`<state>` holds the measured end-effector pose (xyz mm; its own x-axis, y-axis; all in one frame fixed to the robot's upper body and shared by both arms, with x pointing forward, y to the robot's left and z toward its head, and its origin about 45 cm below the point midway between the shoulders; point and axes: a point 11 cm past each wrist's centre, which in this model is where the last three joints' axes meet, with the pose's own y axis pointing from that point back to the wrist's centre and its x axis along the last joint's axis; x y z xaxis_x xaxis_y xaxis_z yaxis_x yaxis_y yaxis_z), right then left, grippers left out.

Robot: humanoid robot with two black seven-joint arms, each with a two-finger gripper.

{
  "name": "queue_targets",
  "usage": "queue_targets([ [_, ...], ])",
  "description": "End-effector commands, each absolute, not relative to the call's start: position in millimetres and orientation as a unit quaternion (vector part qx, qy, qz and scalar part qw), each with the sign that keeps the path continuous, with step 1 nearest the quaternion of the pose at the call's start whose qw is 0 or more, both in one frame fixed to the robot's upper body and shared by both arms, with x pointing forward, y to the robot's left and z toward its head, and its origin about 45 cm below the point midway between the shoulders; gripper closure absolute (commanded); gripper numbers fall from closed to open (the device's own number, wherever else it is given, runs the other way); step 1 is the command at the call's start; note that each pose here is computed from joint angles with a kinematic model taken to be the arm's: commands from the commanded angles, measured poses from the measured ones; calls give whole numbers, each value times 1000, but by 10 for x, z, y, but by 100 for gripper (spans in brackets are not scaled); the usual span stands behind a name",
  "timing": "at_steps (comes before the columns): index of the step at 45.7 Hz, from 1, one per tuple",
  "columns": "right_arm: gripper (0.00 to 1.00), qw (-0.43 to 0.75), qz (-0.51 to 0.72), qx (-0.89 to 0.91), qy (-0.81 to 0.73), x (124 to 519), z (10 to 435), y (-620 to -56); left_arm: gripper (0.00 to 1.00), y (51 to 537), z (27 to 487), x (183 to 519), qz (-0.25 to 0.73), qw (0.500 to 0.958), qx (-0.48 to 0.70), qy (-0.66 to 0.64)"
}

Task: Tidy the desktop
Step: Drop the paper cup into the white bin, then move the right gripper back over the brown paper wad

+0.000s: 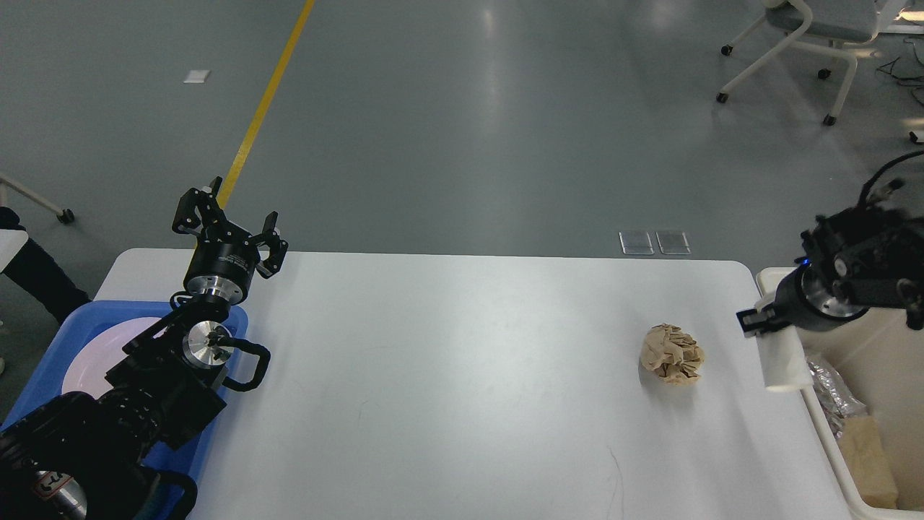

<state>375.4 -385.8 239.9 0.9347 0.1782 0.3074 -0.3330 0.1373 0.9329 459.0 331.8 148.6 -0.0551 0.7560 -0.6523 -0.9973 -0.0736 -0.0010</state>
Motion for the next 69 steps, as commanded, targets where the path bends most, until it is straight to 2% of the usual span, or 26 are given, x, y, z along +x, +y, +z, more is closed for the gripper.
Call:
queue_targets([
  [1, 100, 708, 207, 659, -148, 4008, 3209, -3775, 4, 3319, 1486, 4590, 687, 638, -256, 237],
  [10, 100, 587, 251, 722, -267, 4203, 4284, -3605, 4, 3318, 1486, 4590, 687, 638, -255, 236],
  [16, 100, 556, 250, 744, -273, 4182, 4463, -3537, 4, 3318, 1486, 4590, 687, 638, -255, 236],
  [21, 100, 573, 231, 735, -280, 4201, 4290, -3715, 4, 3318, 1486, 4590, 687, 638, -255, 236],
  [28, 100, 623, 169, 696, -315, 4212, 3664, -4370, 4, 3318, 1486, 4590, 687, 638, -255, 236],
  [37, 100, 718, 96, 597, -345, 3851, 2690, -5467, 4, 3318, 1486, 4590, 687, 638, -255, 236],
  [43, 99, 767, 98, 538, -337, 3617, 2182, -5840, 4, 3318, 1486, 4590, 687, 638, -255, 236],
  [45, 71, 777, 106, 522, -335, 3547, 2012, -5905, 4, 3318, 1486, 4590, 687, 638, -255, 236],
  [49, 3, 779, 124, 503, -355, 3454, 1734, -5951, 4, 3318, 1486, 4590, 687, 638, -255, 236],
  [50, 0, 776, 124, 501, -362, 3431, 1678, -5952, 4, 3318, 1486, 4590, 687, 638, -255, 236],
  [57, 0, 773, 95, 508, -367, 3200, 1353, -5942, 4, 3318, 1486, 4590, 687, 638, -255, 236],
  [69, 0, 765, 97, 529, -356, 3294, 1236, -5724, 4, 3317, 1487, 4590, 686, 639, -256, 236],
])
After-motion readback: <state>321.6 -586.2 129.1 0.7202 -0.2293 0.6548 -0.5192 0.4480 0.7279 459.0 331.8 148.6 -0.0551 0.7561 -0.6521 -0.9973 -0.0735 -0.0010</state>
